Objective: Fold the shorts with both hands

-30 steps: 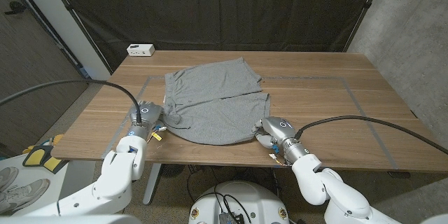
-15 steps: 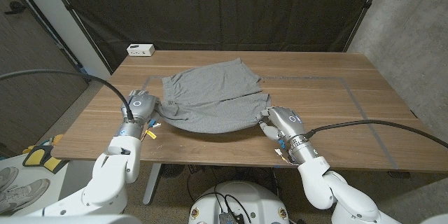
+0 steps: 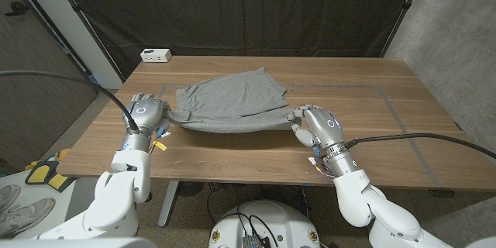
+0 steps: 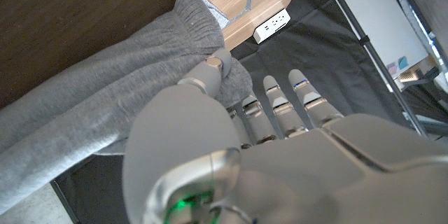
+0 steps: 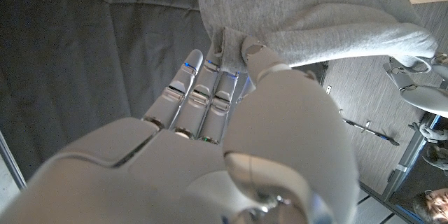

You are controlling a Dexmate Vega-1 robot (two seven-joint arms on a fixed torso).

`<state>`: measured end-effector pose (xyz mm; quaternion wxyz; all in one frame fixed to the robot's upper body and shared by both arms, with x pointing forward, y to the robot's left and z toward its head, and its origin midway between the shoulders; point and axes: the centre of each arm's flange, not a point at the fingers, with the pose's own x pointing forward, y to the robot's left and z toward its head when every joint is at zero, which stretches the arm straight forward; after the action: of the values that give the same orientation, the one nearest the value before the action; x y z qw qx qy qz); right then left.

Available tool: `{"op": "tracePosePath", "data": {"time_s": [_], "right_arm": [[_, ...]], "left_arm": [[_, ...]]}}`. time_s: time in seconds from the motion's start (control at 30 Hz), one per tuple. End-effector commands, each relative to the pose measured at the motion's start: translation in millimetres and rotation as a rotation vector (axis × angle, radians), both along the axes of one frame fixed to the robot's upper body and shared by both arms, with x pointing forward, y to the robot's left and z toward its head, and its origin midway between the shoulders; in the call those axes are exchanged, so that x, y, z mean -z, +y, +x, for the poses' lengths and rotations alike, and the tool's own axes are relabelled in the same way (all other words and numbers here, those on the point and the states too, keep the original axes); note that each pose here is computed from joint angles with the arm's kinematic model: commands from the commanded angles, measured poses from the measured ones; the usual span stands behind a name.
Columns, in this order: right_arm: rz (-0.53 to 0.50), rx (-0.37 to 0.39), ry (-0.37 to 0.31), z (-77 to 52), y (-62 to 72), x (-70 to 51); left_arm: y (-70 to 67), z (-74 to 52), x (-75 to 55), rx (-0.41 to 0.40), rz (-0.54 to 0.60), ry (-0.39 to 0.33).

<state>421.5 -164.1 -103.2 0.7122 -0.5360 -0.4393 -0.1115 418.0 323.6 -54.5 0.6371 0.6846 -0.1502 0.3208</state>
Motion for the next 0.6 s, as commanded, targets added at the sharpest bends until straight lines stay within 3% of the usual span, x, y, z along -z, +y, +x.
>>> {"op": "tracePosePath", "data": {"time_s": [0.03,0.37,0.6], "right_arm": [[-0.038,-0.023,-0.078,13.0,4.1,-25.7],[-0.094,-0.045,-0.118,31.4,13.7,-48.5],[-0.1,-0.052,-0.162,48.4,20.1,-66.3]], "left_arm": [[17.2,-4.7,-19.8,0.071,-0.147,0.017],[32.9,2.6,-36.4,0.066,-0.184,0.0],[37.5,13.0,-50.3,0.076,-0.202,0.066]]}}
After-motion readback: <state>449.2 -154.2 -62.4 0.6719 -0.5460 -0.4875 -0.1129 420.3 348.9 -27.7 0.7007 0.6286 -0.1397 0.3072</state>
